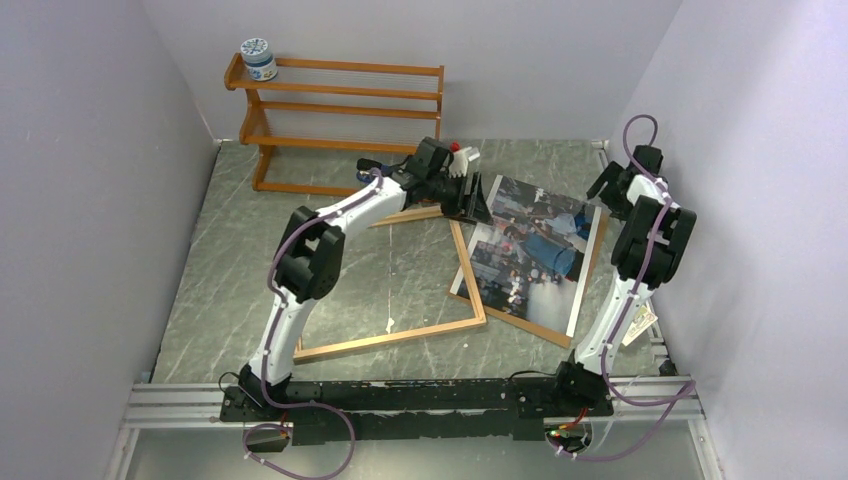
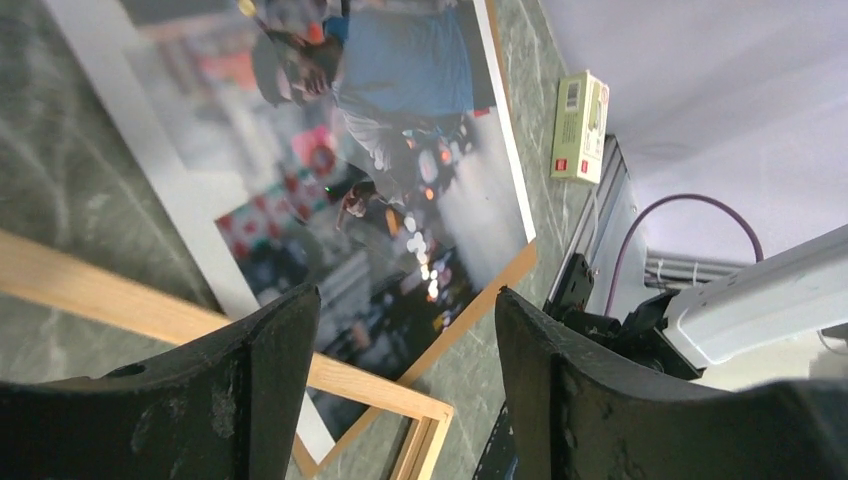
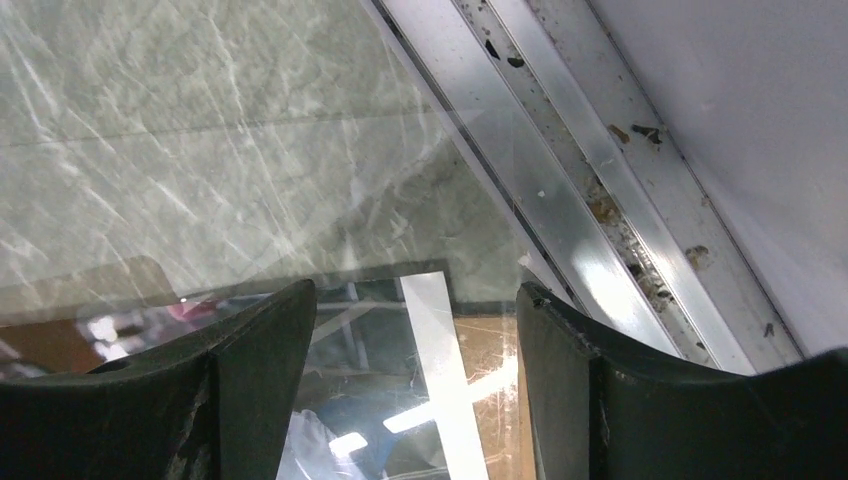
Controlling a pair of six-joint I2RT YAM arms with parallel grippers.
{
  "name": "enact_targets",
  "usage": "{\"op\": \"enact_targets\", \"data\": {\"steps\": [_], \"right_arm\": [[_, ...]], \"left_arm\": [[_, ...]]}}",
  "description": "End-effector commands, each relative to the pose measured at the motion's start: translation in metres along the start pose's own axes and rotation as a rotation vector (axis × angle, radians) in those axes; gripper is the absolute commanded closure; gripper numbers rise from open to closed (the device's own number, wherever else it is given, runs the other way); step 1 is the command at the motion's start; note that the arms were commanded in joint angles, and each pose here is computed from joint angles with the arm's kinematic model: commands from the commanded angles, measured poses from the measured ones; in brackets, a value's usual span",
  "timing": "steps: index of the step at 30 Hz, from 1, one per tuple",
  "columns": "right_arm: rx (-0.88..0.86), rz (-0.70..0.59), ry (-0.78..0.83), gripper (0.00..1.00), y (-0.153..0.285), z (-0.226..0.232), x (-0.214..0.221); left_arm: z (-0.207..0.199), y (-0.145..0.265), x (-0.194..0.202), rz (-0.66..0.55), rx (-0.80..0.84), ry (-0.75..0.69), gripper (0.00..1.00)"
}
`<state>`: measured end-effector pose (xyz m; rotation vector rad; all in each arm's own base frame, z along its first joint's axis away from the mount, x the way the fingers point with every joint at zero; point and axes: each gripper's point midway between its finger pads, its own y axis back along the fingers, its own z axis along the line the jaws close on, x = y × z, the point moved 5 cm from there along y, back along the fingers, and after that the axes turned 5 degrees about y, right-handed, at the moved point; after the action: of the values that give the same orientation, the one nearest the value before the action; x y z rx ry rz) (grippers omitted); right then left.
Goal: Put the photo into the frame
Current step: Pick up the photo frame item at the center of the board.
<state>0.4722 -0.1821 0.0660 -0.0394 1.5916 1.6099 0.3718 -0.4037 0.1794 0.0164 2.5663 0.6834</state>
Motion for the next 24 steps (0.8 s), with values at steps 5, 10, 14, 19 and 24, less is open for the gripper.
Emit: {"op": "enact_targets", "data": {"steps": [5,10,14,19,24], "right_arm": [[-0.094,-0.015,-0.065,0.23,-0.009,-0.004,0.001],[-0.192,-0.018,-0.079,0.24,-0.010,0.003,0.003],[-0.277,-0.039,-0.092,0.25,-0.006,0.007,0.002],[-0.323,-0.056,-0.092,0.25,-0.005,0.007,0.002],[-0.400,-0.073,-0.087,0.25,0.000,0.008,0.003]], "left_arm": [[-0.013,-0.056,0.006,0.045,0.164,-0.010,0.31],[0.010,-0.089,0.014,0.040,0.042,-0.019,0.34],[0.016,-0.109,0.035,0.066,-0.084,-0.106,0.34],[0.041,-0.120,0.055,0.125,-0.224,-0.081,0.37],[0.062,-0.127,0.078,0.223,-0.286,-0.039,0.39]]}}
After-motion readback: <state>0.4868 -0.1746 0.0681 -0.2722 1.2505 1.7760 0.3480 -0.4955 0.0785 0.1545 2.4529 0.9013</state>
